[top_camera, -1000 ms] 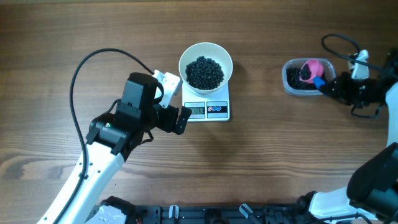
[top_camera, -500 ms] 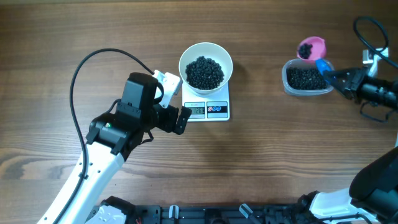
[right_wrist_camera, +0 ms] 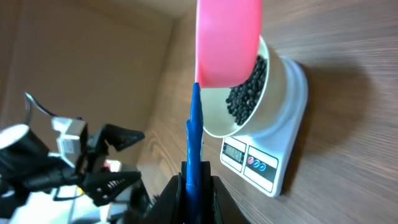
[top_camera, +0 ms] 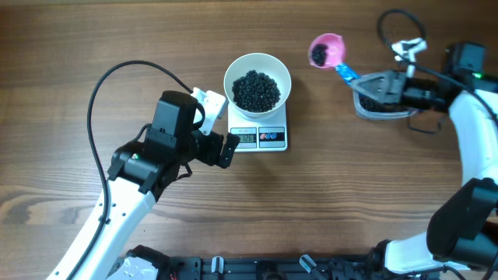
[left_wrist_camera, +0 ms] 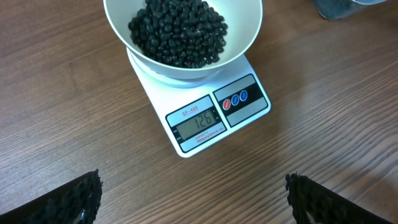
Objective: Scoop item into bowl and weigh 150g on scale
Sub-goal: 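Lift the filled scoop with the right gripper over the white bowl, then tilt the scoop with the right gripper to pour beans into the bowl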
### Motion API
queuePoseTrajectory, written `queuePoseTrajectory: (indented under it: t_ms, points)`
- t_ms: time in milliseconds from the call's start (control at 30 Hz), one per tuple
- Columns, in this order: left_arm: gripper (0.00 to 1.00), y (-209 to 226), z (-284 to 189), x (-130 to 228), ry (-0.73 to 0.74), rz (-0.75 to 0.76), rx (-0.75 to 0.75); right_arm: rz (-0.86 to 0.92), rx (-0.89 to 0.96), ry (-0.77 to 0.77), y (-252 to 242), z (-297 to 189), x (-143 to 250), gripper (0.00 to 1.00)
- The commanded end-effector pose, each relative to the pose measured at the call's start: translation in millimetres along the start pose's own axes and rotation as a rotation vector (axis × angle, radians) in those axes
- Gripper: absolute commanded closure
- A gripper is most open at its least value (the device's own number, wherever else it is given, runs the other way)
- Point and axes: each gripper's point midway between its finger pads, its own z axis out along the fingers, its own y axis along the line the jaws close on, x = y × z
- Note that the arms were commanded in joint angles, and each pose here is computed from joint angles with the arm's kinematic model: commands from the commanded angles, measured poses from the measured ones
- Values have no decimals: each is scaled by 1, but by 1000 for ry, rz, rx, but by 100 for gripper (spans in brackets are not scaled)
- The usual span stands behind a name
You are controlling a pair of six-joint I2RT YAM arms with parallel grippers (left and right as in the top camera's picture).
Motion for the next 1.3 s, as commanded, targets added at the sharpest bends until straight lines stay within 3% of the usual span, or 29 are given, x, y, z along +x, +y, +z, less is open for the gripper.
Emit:
queuePoseTrajectory:
  t_ms: [0, 167, 400, 667, 1267]
  points:
    - [0, -4, 2, 3, 10, 4, 19, -58, 115, 59, -2, 21, 6, 96]
    - [0, -4, 2, 3, 10, 4, 19, -169, 255, 135, -10, 52, 15, 96]
    - [0, -4, 2, 3, 10, 4, 19, -325, 223, 166, 13, 88, 18, 96]
    - [0, -4, 2, 3, 10, 4, 19, -529, 309, 216, 12, 110, 24, 96]
    - [0, -4, 2, 3, 10, 4, 19, -663, 388, 199, 16, 128, 17, 96]
